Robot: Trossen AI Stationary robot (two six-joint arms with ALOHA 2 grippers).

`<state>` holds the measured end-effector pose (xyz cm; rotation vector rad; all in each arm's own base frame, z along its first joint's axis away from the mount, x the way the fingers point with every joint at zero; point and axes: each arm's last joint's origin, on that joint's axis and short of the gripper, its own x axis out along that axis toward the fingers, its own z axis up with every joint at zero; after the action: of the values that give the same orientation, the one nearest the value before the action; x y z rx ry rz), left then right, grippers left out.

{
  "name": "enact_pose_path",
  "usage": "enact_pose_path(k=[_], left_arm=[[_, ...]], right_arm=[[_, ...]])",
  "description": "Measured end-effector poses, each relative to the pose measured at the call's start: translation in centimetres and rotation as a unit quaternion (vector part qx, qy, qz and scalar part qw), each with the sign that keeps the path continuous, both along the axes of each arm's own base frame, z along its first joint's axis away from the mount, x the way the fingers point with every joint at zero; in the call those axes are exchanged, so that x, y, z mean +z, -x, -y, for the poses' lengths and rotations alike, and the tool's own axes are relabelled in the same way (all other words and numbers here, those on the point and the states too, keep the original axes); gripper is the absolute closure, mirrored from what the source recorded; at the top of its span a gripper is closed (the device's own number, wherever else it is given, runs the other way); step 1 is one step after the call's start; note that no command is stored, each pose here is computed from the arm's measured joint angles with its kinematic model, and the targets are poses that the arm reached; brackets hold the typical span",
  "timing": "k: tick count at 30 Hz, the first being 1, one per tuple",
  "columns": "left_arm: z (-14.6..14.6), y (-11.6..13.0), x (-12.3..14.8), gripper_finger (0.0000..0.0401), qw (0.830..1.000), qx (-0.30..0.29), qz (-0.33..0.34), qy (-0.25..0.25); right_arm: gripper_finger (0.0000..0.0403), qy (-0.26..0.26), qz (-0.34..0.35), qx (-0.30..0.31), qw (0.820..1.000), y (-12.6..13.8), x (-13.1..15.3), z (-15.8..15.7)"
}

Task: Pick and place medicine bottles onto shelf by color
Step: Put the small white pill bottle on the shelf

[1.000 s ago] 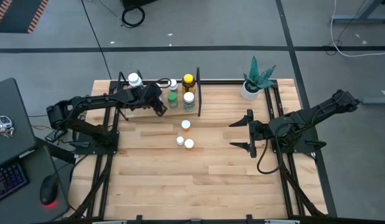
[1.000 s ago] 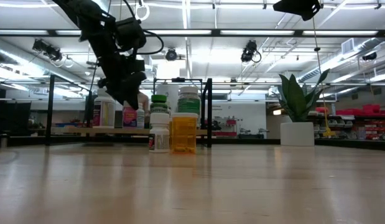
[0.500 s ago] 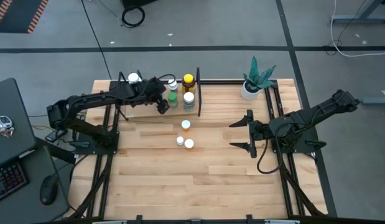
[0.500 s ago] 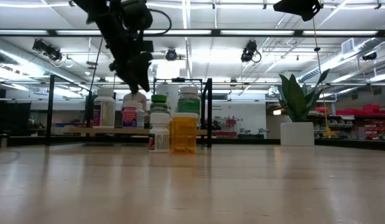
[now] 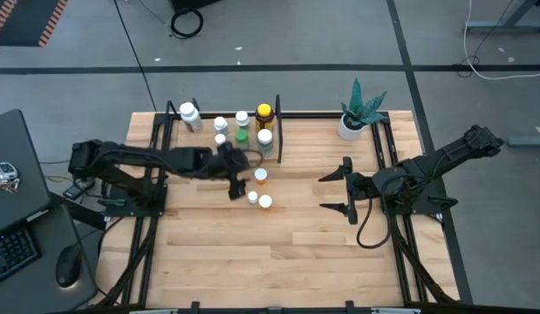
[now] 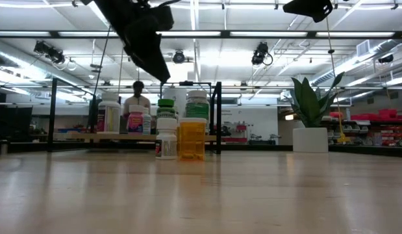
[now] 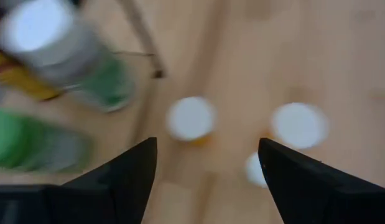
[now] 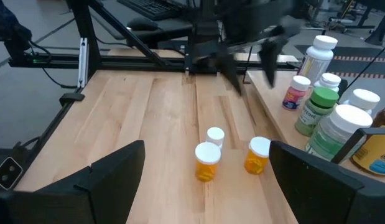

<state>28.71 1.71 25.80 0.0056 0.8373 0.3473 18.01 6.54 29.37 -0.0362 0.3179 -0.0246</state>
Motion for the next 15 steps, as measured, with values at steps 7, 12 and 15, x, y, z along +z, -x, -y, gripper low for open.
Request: enact_pose_path(k=[7,12,15], left_arm=[[3.3,-2.4,-2.6,0.0123,0.996,-0.073,-0.006,0.052],[4.2,-2.9,-4.6,0.0104,0.994,-0.09,-0.048,0.047],[4.2,-3.1,-5.2,0.0084,0.993,-0.094,-0.06,0.044]], right_arm=[[0.005,0.0,0.004,0.0,1.0,0.0,0.1,0.0],[0.005,0.001,0.003,0.001,1.0,0.0,0.1,0.0],[0.005,0.003,0.003,0.002,1.0,0.0,0.1,0.0]])
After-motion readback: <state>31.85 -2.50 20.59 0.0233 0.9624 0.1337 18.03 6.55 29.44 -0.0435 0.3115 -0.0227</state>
